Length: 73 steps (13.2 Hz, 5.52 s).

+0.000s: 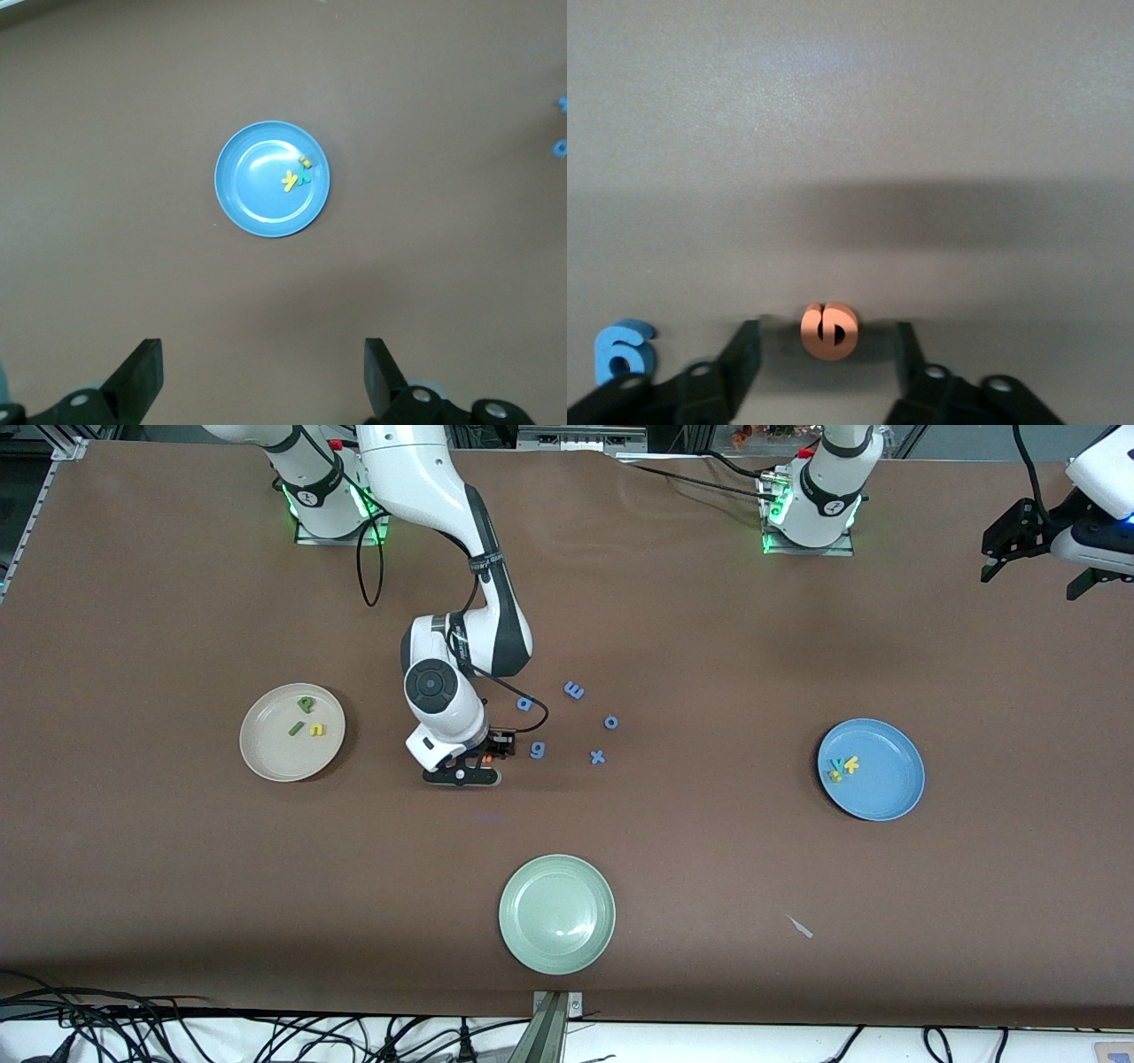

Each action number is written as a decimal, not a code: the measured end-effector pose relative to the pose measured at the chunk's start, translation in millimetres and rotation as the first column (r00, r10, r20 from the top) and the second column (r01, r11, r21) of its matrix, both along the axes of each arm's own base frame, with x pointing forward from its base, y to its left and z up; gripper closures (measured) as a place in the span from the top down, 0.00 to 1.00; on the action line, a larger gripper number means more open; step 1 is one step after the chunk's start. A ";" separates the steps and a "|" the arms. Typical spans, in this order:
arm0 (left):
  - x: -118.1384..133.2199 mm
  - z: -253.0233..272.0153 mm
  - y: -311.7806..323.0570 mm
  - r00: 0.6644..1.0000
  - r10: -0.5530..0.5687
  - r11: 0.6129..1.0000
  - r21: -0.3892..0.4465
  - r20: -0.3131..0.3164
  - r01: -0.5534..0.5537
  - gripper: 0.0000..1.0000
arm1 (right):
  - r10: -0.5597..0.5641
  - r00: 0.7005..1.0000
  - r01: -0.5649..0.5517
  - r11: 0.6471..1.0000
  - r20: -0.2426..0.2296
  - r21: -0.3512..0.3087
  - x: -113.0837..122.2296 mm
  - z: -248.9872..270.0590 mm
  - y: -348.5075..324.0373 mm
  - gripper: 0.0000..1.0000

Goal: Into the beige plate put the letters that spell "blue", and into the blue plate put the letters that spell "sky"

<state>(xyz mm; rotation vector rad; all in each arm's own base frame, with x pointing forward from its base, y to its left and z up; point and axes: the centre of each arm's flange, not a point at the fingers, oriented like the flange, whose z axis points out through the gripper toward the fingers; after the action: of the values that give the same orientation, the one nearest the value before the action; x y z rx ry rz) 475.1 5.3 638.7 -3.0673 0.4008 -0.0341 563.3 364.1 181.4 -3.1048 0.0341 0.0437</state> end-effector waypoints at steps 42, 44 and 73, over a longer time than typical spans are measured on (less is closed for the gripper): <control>58.6 -3.2 -24.2 0.951 0.236 0.968 -0.033 -0.201 -0.247 1.00 | 0.153 0.950 -0.136 0.987 -0.272 0.081 27.6 144.3 -301.8 1.00; 58.5 -3.4 -24.2 0.950 0.236 0.968 -0.033 -0.202 -0.247 1.00 | 0.149 0.948 -0.127 0.987 -0.282 0.097 30.8 155.8 -307.1 1.00; 58.2 -3.9 -27.8 0.952 0.230 0.970 -0.033 -0.205 -0.241 1.00 | 0.168 0.975 -0.168 0.986 -0.148 0.011 -13.8 403.4 -406.5 1.00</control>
<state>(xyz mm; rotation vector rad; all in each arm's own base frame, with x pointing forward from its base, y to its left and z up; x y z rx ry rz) 533.3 -22.5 634.7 -3.1618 0.0378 0.2777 549.4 -42.3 584.8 -3.0901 -0.2249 0.2791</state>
